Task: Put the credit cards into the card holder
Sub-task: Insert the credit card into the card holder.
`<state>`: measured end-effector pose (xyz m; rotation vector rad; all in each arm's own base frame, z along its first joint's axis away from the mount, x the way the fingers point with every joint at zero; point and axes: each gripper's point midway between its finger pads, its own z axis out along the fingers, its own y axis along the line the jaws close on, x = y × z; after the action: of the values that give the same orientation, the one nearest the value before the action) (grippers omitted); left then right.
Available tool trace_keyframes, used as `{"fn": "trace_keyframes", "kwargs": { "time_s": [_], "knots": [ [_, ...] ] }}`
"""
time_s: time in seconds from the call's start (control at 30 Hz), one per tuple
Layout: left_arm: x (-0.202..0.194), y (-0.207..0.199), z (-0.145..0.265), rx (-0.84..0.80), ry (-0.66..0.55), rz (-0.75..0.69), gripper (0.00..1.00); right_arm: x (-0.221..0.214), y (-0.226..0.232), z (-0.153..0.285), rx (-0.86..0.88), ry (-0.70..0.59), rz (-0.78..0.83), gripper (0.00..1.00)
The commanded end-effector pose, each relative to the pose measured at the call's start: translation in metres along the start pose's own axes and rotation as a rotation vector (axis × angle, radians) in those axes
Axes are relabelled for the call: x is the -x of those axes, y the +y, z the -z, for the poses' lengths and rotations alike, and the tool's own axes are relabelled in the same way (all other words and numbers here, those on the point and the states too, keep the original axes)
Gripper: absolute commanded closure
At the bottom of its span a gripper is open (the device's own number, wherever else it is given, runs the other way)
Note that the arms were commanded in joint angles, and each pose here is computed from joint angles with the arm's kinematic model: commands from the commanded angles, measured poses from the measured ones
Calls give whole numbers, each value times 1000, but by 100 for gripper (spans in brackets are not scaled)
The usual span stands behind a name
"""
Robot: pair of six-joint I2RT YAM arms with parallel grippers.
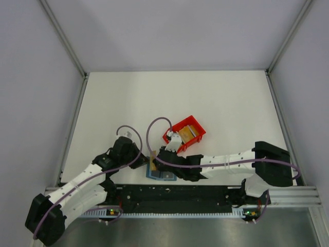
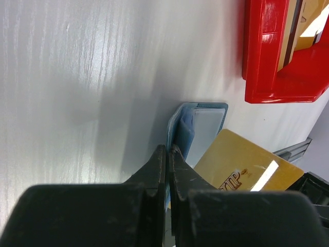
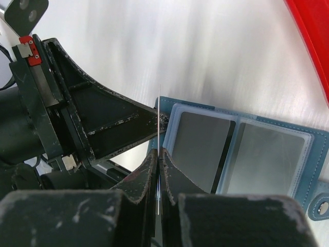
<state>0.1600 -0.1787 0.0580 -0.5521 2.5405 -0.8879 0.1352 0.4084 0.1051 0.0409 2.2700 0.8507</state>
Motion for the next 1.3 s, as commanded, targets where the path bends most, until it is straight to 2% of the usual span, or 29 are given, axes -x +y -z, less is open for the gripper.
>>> {"fn": "trace_keyframes", "kwargs": {
  "time_s": [0.0,0.53,0.9,1.27],
  "knots": [
    [2,-3,-1,-23,-20,2,100,8,19,4,29,-38,-26,100],
    [2,0,-1,-16,-20,1,100,12,15,9,26,-65,-10,100],
    [2,-3,0,-24,-21,-2,100,-1,6,1,-23,-30,19,100],
    [2,-3,-1,-23,-21,0,100,1,27,2,86,-35,2,100]
  ]
}}
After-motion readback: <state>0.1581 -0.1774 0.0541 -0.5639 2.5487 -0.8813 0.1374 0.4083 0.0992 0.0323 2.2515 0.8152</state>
